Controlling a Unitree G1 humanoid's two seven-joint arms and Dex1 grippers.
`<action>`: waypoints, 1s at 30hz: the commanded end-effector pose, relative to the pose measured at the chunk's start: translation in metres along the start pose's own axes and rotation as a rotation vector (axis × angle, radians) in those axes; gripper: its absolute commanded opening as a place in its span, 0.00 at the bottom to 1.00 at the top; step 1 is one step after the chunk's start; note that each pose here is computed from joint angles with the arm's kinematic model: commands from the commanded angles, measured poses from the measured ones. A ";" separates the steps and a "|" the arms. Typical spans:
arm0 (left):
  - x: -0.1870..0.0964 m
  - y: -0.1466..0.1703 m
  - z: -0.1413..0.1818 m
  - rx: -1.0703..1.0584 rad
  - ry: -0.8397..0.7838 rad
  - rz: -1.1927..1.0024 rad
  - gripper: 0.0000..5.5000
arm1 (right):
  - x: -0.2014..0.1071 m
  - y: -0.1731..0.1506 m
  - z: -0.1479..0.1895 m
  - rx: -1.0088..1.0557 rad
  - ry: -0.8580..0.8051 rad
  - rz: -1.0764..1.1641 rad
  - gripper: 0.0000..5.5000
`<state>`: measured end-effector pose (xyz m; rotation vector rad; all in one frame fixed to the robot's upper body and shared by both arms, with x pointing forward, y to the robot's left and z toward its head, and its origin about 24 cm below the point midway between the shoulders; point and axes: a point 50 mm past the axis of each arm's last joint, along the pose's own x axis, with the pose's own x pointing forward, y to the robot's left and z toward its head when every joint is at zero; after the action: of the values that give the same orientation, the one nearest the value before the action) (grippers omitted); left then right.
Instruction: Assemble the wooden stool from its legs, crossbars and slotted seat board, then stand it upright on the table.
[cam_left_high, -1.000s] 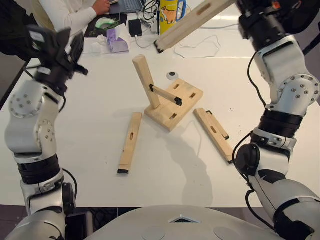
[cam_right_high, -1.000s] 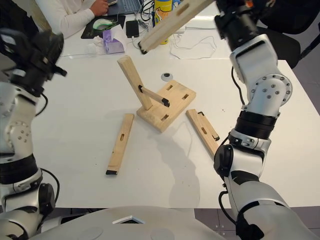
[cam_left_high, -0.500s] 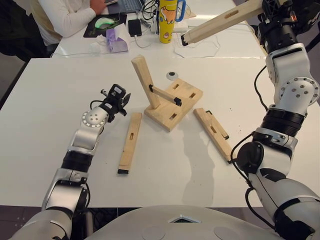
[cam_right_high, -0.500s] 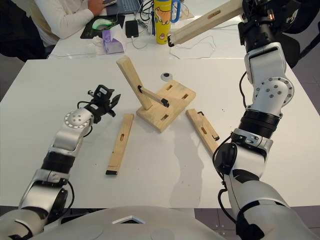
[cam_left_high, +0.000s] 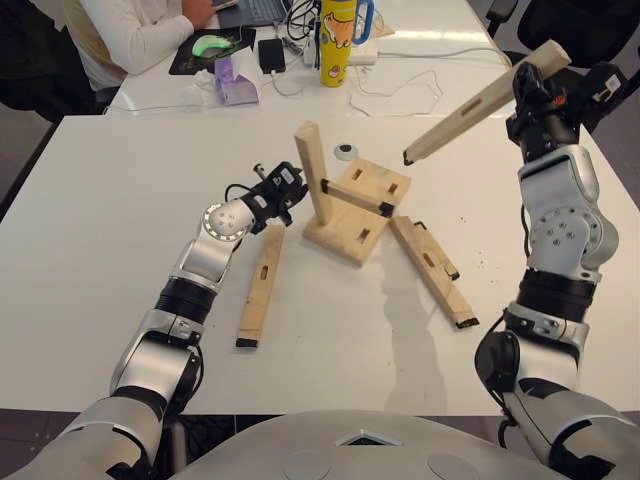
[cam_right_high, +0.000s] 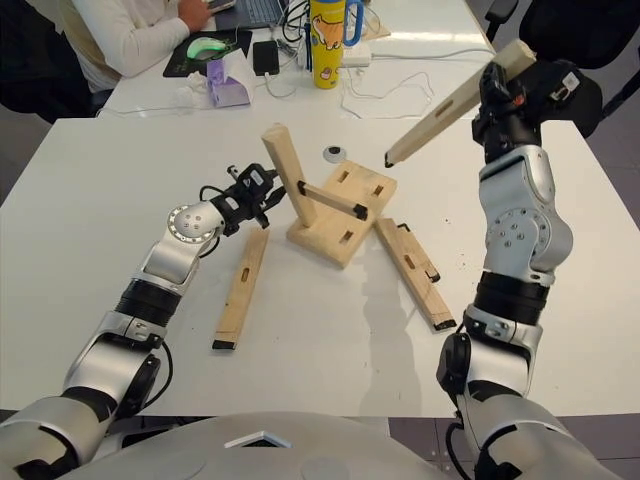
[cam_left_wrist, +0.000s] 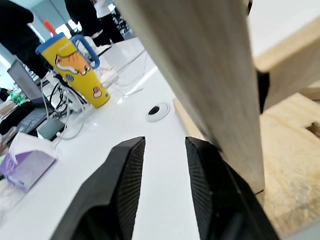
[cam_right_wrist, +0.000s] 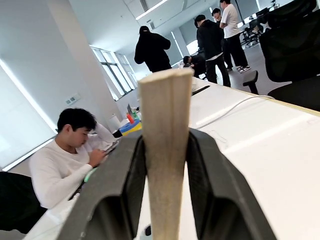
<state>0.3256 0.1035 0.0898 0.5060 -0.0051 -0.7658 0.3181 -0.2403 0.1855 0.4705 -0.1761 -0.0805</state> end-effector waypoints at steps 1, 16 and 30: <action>-0.010 -0.016 0.032 -0.011 -0.122 -0.075 0.27 | -0.014 -0.009 -0.004 -0.073 0.050 -0.032 0.19; -0.025 -0.024 0.055 -0.100 -0.169 -0.041 0.27 | -0.041 -0.023 -0.003 -0.015 0.168 -0.041 0.19; -0.049 0.000 0.047 -0.156 -0.151 0.124 0.27 | -0.082 -0.011 -0.021 0.101 0.224 -0.054 0.19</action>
<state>0.2822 0.1091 0.1398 0.2994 -0.1204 -0.7012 0.2438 -0.2332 0.1477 0.5895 0.0583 -0.0740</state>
